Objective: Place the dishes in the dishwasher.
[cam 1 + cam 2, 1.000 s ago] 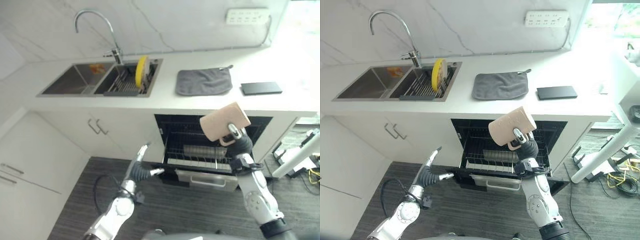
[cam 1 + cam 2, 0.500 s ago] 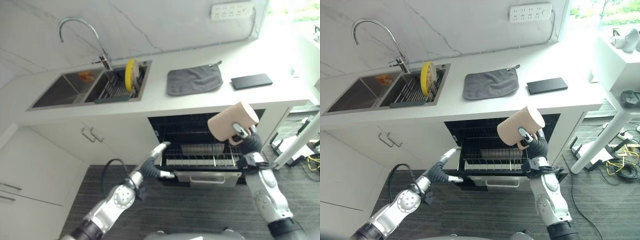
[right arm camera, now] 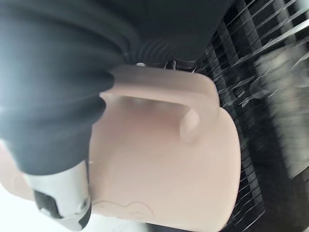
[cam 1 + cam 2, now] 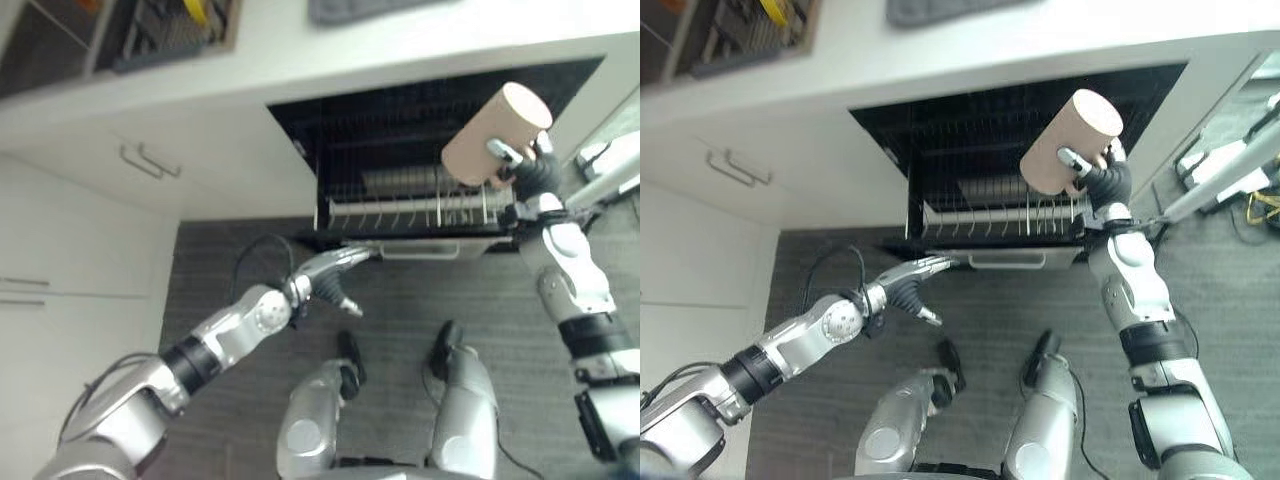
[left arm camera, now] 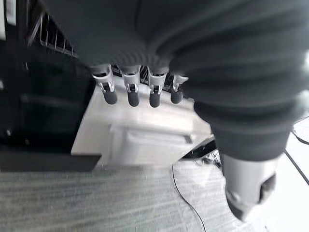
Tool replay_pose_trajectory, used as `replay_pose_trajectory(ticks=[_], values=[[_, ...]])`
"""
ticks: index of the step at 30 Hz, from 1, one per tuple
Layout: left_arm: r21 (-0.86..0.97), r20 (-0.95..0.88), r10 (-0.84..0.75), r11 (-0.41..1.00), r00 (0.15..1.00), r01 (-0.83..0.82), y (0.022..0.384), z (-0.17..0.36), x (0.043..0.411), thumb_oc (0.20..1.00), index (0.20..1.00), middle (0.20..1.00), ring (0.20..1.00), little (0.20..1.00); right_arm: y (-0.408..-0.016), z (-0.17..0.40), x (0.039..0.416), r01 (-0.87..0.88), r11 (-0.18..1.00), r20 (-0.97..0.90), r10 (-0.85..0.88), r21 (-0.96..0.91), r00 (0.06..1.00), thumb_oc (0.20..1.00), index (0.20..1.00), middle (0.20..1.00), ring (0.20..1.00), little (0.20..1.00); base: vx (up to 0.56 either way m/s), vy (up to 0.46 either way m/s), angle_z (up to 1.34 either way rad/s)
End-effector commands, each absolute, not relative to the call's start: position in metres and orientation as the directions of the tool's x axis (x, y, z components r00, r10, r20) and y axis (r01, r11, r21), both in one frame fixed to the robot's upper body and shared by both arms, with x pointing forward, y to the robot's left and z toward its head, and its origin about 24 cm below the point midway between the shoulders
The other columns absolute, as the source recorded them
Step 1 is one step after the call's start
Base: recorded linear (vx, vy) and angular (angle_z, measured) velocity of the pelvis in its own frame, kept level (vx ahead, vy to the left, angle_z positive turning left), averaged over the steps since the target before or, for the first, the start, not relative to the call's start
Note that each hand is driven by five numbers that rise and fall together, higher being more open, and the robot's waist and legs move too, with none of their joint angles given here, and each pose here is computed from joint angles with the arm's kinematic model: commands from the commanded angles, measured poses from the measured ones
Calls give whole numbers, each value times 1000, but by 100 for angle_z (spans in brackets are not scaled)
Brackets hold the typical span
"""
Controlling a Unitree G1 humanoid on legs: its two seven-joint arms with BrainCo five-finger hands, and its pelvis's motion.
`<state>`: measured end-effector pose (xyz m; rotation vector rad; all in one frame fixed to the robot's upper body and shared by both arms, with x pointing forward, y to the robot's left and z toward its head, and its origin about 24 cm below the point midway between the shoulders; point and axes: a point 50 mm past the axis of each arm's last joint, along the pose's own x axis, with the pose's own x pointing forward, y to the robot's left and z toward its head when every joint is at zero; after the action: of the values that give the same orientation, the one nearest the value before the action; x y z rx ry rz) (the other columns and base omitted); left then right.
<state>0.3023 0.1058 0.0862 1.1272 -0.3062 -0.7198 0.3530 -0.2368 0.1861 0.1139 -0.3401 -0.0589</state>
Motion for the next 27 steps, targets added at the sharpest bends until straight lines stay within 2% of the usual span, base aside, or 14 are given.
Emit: replay_pose_trajectory(ticks=[1,18,27], values=[[915,-123,-686,202,718,350,107,83,288,1000,1000,1000,1000,1000,-231,209,347,-6,999,449,-15,45,894,200,200,200,200,200,-62,-73,-5],[951,-132,-731,96,670,292,114,117,296,1000,1000,1000,1000,1000,-262,270,374,210,966,398,-135,-150,907,200,200,200,200,200,-35,-25,7],[957,-159,-746,46,647,287,120,130,292,1000,1000,1000,1000,1000,-293,275,382,343,937,277,-313,-66,909,200,200,200,200,200,7,-58,1]])
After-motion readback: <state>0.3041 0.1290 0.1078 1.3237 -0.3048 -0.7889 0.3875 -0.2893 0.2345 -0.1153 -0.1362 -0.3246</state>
